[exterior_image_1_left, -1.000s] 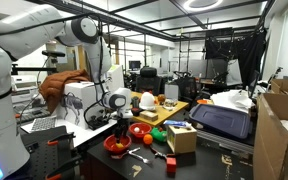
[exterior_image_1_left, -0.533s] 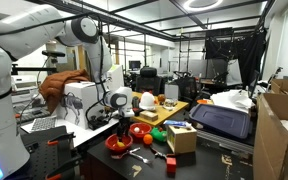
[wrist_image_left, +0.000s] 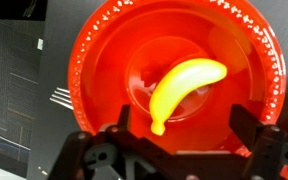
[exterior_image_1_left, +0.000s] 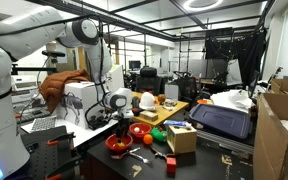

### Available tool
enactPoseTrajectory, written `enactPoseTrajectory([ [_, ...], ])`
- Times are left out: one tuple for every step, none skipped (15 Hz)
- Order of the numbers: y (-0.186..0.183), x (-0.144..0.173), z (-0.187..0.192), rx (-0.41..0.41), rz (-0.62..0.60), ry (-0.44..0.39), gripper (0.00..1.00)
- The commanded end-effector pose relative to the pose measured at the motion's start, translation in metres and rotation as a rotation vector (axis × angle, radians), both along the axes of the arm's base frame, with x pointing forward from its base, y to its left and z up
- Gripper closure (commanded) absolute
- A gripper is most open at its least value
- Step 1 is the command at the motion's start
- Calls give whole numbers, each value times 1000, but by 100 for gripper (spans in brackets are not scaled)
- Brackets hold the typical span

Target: Remove the toy banana from the orange plate, put it on the table, remove the white bowl from the orange plate and put it on the table

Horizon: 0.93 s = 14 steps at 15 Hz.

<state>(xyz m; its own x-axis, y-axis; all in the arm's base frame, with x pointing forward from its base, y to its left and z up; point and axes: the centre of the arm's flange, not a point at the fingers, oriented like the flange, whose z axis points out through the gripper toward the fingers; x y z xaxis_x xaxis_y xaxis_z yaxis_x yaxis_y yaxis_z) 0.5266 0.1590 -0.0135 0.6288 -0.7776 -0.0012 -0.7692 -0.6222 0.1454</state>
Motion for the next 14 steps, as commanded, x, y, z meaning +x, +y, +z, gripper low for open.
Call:
enactPoseTrajectory([
  [2,1,-4,4,-7,-15,0],
  [1,0,-5,4,-12,-10,0],
  [0,-1,-6,4,-17,-6,0],
  [-1,-4,-7,5,-22,-1,0],
  [-1,-6,-8,7,-30,7,0],
  [-1,-10,-9,12,-34,15,0],
  [-1,-12,-9,14,-39,19,0],
  [-1,-14,-10,17,-42,24,0],
  [0,-16,-11,18,-46,27,0],
  [1,-17,-12,22,-52,31,0],
  [1,-18,-12,24,-56,32,0],
  [2,-19,-12,28,-61,33,0],
  [3,-20,-11,31,-63,31,25],
  [3,-19,-10,34,-64,29,26],
])
